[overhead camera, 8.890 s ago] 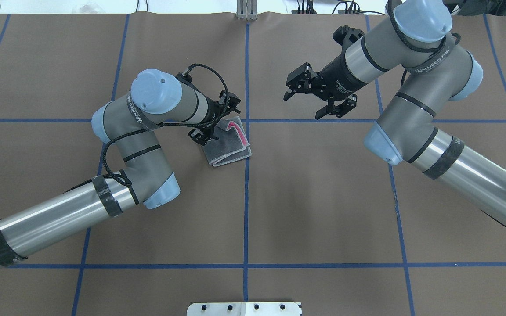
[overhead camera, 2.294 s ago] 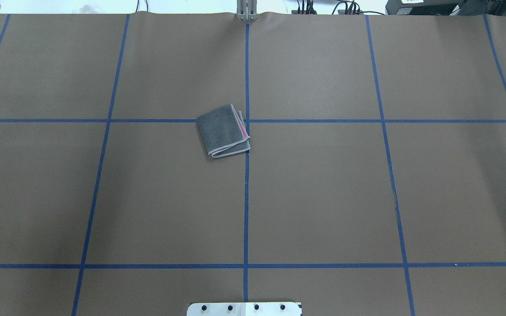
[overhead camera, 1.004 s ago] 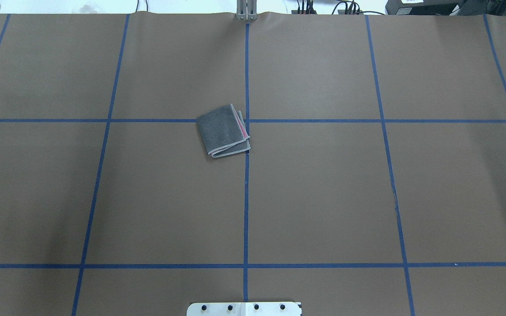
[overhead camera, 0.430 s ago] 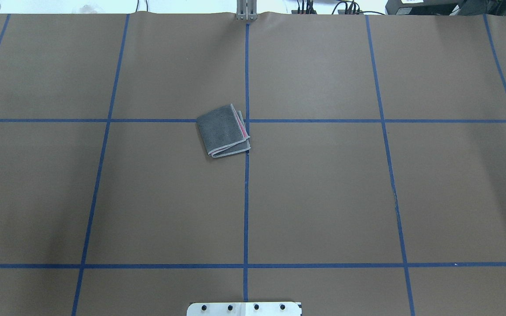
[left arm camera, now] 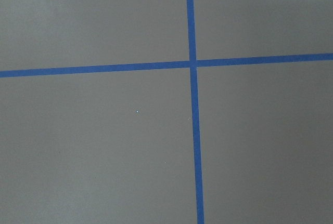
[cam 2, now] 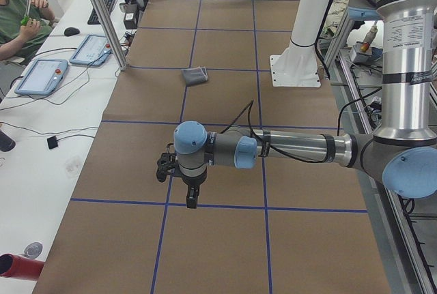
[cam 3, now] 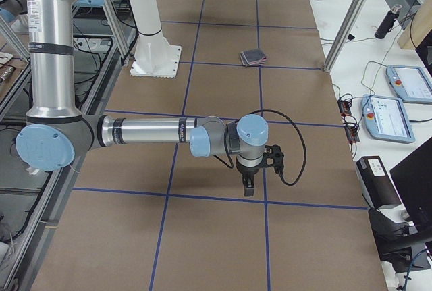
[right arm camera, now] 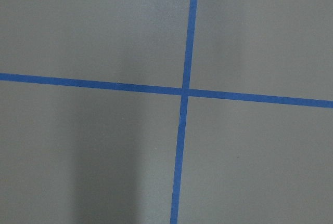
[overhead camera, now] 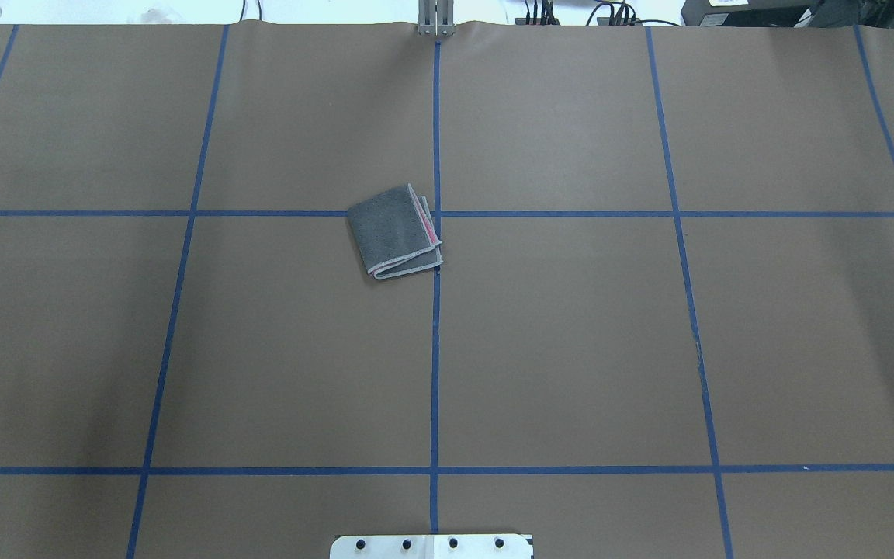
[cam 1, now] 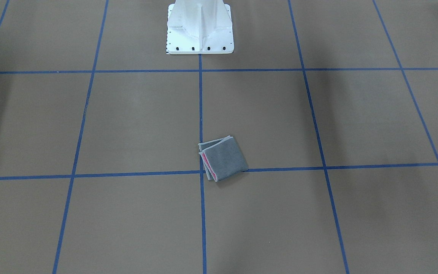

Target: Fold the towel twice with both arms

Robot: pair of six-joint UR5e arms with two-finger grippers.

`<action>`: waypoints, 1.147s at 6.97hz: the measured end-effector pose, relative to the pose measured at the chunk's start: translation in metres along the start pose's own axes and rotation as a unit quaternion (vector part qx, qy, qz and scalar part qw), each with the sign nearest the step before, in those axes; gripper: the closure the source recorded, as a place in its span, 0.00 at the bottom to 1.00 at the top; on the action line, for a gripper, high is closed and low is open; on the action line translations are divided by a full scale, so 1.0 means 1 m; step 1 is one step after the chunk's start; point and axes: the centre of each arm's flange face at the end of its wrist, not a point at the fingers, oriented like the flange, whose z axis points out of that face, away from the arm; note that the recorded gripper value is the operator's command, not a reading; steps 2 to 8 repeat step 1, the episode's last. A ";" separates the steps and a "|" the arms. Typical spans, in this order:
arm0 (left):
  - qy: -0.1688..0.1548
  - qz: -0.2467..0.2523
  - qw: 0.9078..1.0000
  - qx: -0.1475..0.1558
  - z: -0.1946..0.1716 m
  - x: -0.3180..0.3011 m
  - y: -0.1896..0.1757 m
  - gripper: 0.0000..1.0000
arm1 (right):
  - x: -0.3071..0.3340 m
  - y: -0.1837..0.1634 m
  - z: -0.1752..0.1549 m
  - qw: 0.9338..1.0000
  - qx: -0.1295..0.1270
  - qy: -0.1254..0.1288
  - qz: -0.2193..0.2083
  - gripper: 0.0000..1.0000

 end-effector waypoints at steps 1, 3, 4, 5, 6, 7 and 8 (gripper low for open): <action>0.000 0.000 1.000 0.000 0.000 0.000 0.000 0.00 | -0.001 0.001 0.001 1.000 -0.001 -0.005 0.000 0.00; 0.000 0.000 1.000 0.000 0.000 0.000 0.000 0.00 | -0.001 0.001 0.001 1.000 -0.001 -0.005 0.000 0.00; 0.000 0.000 1.000 0.000 0.000 0.000 0.000 0.00 | -0.001 0.001 0.001 1.000 -0.001 -0.005 0.000 0.00; 0.000 0.000 1.000 0.000 0.000 0.000 0.000 0.00 | -0.001 0.001 0.001 1.000 -0.001 -0.005 0.000 0.00; 0.000 0.000 1.000 0.000 0.000 0.000 0.000 0.00 | -0.001 0.001 0.001 1.000 -0.001 -0.005 0.000 0.00; 0.000 0.000 1.000 0.000 0.000 0.000 0.000 0.00 | -0.001 0.001 0.001 1.000 -0.001 -0.005 0.000 0.00; 0.000 0.000 1.000 0.000 0.000 0.000 0.000 0.00 | -0.001 0.001 0.001 1.000 -0.001 -0.005 0.000 0.00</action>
